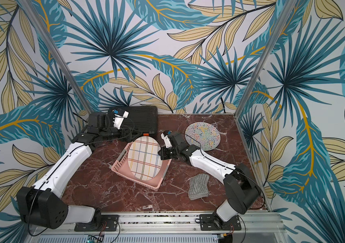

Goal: Wipe the wet plate dry
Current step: Pick up the plate from the bin.

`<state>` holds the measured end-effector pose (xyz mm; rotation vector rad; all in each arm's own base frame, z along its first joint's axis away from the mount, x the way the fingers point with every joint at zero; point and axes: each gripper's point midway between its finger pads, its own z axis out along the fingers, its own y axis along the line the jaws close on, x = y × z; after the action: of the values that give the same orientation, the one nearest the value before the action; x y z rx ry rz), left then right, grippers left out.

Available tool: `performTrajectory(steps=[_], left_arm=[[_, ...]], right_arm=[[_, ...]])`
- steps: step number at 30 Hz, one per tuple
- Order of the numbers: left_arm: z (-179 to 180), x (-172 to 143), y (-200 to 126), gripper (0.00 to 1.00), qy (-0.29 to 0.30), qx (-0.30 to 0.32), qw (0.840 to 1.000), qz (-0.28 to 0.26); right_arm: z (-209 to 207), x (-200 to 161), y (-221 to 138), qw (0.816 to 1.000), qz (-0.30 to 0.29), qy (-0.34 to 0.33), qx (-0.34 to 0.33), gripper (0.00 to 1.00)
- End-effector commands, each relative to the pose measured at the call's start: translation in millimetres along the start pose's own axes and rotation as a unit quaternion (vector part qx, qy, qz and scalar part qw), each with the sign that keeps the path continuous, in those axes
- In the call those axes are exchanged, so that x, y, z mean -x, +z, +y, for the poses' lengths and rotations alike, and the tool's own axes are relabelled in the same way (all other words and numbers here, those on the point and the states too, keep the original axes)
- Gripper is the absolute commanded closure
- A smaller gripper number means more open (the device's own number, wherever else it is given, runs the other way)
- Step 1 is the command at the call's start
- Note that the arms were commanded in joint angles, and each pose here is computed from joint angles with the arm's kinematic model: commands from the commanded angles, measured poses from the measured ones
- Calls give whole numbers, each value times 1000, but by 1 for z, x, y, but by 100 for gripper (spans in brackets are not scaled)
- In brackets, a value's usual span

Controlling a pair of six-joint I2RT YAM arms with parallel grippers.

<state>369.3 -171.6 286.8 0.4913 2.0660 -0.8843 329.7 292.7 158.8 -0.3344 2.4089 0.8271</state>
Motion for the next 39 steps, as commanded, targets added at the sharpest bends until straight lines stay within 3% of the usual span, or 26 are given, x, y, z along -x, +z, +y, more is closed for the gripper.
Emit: performTrajectory(steps=[1, 8, 14, 17, 23, 31, 36, 39], left_arm=[[0, 5, -3, 0, 11, 5, 1000, -7], [3, 4, -2, 0, 9, 10, 1000, -7], [2, 1, 4, 0, -3, -5, 1000, 0], [-3, -1, 7, 0, -11, -29, 1000, 6], [-41, -7, 8, 0, -24, -142, 989, 19], [-55, -11, 9, 0, -20, -169, 985, 29], [-73, -13, 6, 7, -26, -220, 974, 38], [-82, -14, 3, 22, -30, -243, 969, 42]], right_arm=[[-15, -3, -28, 999, -8, -9, -40, 100], [-9, 22, -98, 996, -76, 26, 29, 100], [-12, 32, -135, 988, -115, 59, 83, 100], [-10, 32, -145, 985, -122, 69, 103, 100], [3, 48, -162, 972, -165, 68, 156, 100], [8, 51, -171, 966, -177, 69, 175, 100], [8, 54, -170, 963, -181, 74, 184, 100], [5, 55, -165, 964, -180, 77, 180, 100]])
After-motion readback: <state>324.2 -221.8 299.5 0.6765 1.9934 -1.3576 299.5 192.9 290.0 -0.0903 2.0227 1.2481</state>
